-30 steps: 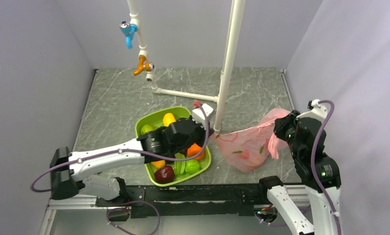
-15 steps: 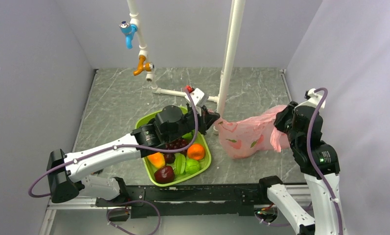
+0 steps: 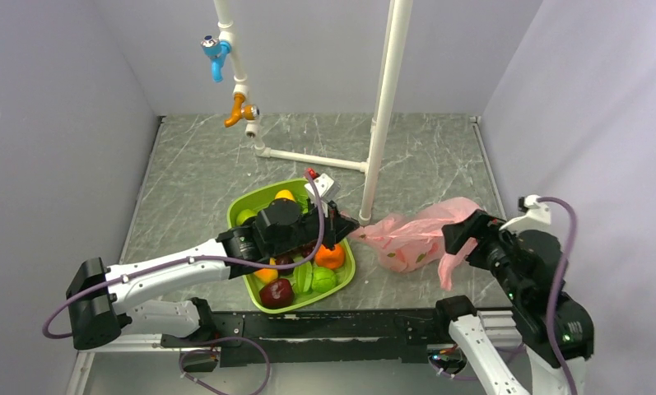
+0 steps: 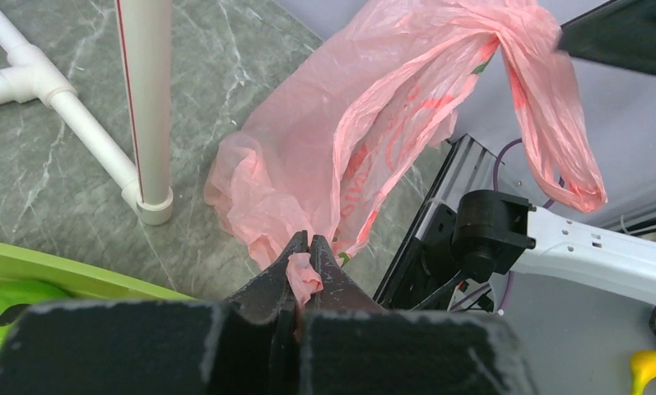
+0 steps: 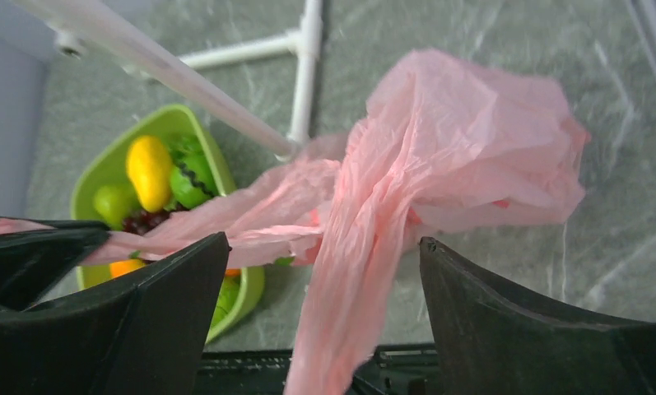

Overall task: Take the fake fruits out of the plastic bag
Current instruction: Adjust the plastic bag at the center of the board.

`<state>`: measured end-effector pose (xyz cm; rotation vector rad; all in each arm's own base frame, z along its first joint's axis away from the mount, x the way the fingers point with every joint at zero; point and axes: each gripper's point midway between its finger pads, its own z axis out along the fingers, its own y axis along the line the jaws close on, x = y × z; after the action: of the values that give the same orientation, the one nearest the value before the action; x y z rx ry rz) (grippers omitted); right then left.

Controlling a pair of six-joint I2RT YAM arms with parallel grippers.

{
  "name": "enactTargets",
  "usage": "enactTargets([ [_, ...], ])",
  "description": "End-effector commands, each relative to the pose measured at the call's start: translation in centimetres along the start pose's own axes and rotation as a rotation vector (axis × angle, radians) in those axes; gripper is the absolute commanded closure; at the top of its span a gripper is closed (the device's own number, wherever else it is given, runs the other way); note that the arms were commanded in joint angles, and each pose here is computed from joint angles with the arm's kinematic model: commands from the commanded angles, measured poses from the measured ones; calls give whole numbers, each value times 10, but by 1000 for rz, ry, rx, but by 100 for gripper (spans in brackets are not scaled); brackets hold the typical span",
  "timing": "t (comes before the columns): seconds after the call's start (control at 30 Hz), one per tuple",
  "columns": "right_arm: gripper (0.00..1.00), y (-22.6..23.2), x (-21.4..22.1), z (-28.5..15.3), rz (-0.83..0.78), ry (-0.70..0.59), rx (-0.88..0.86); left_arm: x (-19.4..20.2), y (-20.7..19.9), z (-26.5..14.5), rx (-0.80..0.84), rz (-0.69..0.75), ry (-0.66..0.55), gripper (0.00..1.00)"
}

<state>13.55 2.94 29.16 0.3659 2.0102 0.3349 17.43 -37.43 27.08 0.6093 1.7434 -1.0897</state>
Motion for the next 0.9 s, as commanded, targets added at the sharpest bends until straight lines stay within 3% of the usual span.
enactTargets([
  [0.0, 10, 15, -44, -24, -32, -140, -46, -22, -4, -6, -6, -14, -77, 100],
  [0.17, 7, 33, -54, -12, -75, -131, -116, -15, -3, -1, -1, -21, -62, 100],
  [0.33, 10, 78, -35, 12, -135, 17, -341, -9, -2, -1, 1, -27, -48, 100],
  [0.53, 42, 89, 31, 38, -76, 311, -465, -10, -6, -2, 26, -33, -62, 100],
  [0.6, 45, 87, 50, 42, -53, 371, -480, -11, -7, -2, 33, -31, -60, 100],
  [0.63, 46, 83, 57, 44, -45, 383, -466, -11, -9, -2, 40, -30, -58, 100],
  [0.73, 60, 58, 74, 55, 0, 415, -327, -12, -13, -4, 63, -31, -60, 100],
  [0.87, 60, 18, 95, 78, 148, 411, -69, -18, -16, -6, 69, -31, -81, 100],
])
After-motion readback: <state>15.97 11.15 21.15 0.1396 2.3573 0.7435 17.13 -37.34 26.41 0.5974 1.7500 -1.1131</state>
